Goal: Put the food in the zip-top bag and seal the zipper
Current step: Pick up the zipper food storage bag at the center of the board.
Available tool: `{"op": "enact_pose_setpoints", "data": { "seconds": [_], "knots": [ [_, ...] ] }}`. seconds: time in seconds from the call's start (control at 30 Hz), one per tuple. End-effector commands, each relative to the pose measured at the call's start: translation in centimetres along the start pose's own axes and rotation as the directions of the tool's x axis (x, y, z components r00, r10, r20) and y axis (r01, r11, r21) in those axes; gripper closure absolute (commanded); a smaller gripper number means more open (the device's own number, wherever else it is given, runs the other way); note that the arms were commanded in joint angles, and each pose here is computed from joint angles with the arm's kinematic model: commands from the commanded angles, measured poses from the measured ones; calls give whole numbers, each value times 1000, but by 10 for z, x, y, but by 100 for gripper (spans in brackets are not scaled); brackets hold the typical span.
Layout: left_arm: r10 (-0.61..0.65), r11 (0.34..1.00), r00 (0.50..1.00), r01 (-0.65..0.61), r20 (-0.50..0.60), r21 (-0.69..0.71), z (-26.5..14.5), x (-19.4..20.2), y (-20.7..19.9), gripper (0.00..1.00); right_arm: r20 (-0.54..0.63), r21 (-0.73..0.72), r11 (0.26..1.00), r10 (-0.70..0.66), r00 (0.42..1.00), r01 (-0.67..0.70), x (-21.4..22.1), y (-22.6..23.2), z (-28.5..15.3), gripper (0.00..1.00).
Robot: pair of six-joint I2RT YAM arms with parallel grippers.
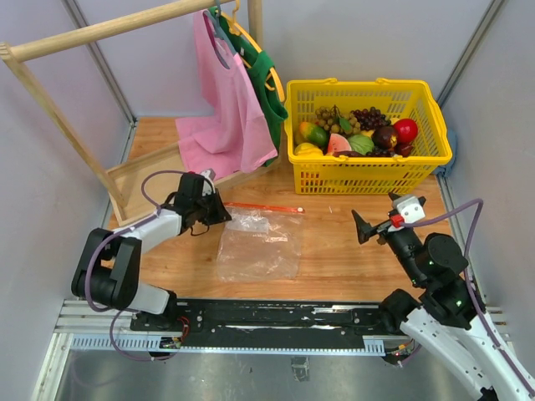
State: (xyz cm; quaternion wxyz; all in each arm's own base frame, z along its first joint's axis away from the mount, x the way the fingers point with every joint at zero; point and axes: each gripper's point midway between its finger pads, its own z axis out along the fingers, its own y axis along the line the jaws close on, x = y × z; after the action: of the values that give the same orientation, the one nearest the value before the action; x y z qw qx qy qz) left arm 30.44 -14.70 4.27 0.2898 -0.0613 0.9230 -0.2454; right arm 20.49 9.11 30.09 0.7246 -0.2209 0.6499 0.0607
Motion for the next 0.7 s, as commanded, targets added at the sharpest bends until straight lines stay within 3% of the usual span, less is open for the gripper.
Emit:
{"op": "enact_pose_setpoints", "data": {
  "seconds": [0.0, 0.27, 0.43, 0.67],
  "knots": [
    [179, 974, 980, -189, 86, 122, -22, -28, -51, 98, 15, -86, 996, 35, 999, -33, -14, 16, 1, 2],
    [430, 859, 872, -475, 234, 192, -84, -62, -115, 100, -29, -192, 981, 33, 999, -38, -23, 35, 14, 2],
    [577, 722, 747, -656, 330, 220, -122, -78, -143, 100, -47, -257, 965, 35, 998, -46, -35, 47, 26, 2],
    [691, 493, 577, -816, 434, 301, -161, -72, -176, 100, -32, -415, 909, 39, 999, -49, -54, 80, 45, 2]
  ]
}}
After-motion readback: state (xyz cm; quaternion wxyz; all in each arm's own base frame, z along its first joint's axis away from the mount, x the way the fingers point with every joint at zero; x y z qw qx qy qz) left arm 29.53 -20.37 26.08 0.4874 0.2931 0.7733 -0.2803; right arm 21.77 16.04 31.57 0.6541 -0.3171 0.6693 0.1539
